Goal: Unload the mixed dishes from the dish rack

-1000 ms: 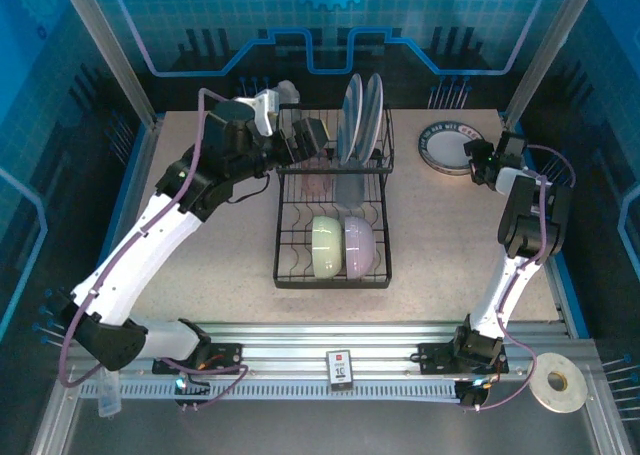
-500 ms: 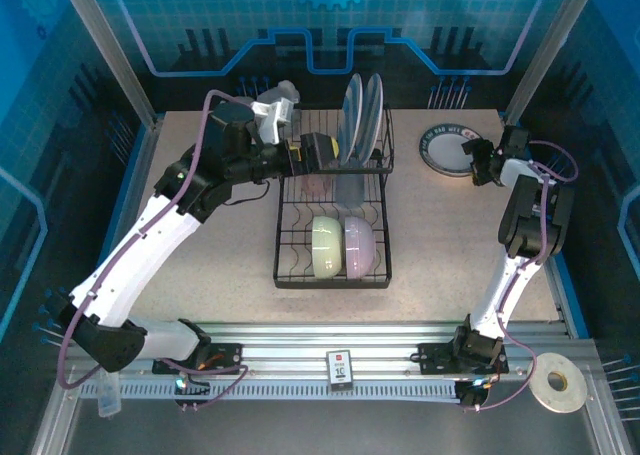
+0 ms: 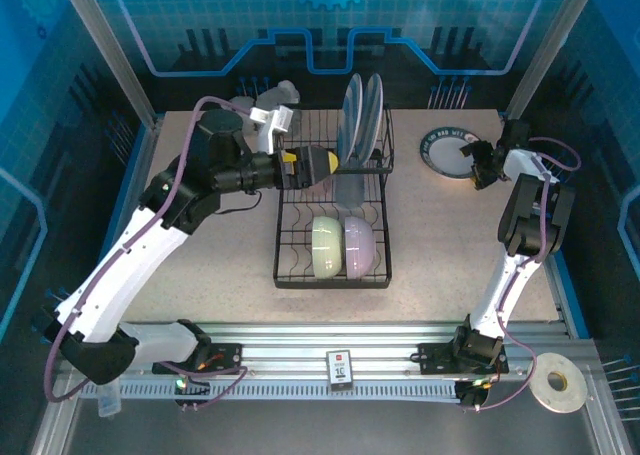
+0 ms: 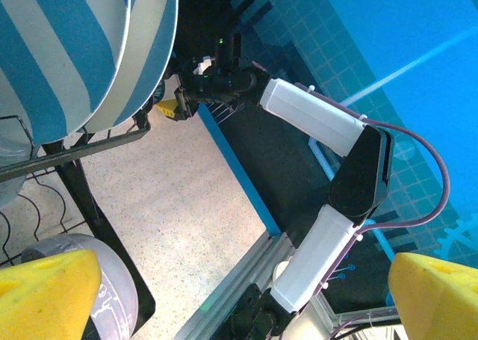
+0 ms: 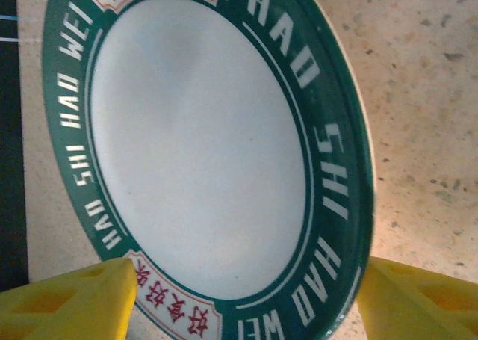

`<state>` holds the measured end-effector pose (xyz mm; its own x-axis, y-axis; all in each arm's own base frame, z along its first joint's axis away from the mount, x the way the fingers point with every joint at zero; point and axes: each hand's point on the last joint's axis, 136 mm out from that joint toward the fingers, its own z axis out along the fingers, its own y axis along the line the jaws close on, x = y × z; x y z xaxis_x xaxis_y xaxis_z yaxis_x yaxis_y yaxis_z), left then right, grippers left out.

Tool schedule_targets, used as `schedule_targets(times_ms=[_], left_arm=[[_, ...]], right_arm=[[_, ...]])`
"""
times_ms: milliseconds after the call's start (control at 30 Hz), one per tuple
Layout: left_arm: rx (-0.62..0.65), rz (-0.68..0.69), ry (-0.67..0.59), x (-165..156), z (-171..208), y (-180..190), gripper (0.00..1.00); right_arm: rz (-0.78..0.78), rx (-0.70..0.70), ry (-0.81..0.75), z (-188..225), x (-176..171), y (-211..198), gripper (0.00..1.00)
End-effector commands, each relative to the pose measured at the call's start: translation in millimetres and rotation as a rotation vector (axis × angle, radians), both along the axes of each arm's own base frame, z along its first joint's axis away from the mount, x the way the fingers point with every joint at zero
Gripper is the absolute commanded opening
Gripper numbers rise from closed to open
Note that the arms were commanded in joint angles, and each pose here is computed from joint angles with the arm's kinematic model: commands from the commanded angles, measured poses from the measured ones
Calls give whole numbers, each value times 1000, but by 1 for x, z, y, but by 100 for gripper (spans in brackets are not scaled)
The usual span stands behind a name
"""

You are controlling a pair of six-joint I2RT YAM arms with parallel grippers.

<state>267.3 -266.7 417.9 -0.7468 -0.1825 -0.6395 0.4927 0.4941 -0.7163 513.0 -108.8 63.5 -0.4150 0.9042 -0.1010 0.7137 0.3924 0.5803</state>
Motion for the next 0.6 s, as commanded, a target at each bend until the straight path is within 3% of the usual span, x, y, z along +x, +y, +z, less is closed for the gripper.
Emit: schedule_targets(times_ms=[0,300,567], left_arm=[[11,-22,-12,-11,-3,3,99],[43,14,-5,-6,-12,6,99],[129,14,-38,9,-16,-9,99]], right_arm=[[33,0,90,-10,-7,7,78],[48,-34,85,10,-5,6,82],[98,-39,-81,73,-6,20,87]])
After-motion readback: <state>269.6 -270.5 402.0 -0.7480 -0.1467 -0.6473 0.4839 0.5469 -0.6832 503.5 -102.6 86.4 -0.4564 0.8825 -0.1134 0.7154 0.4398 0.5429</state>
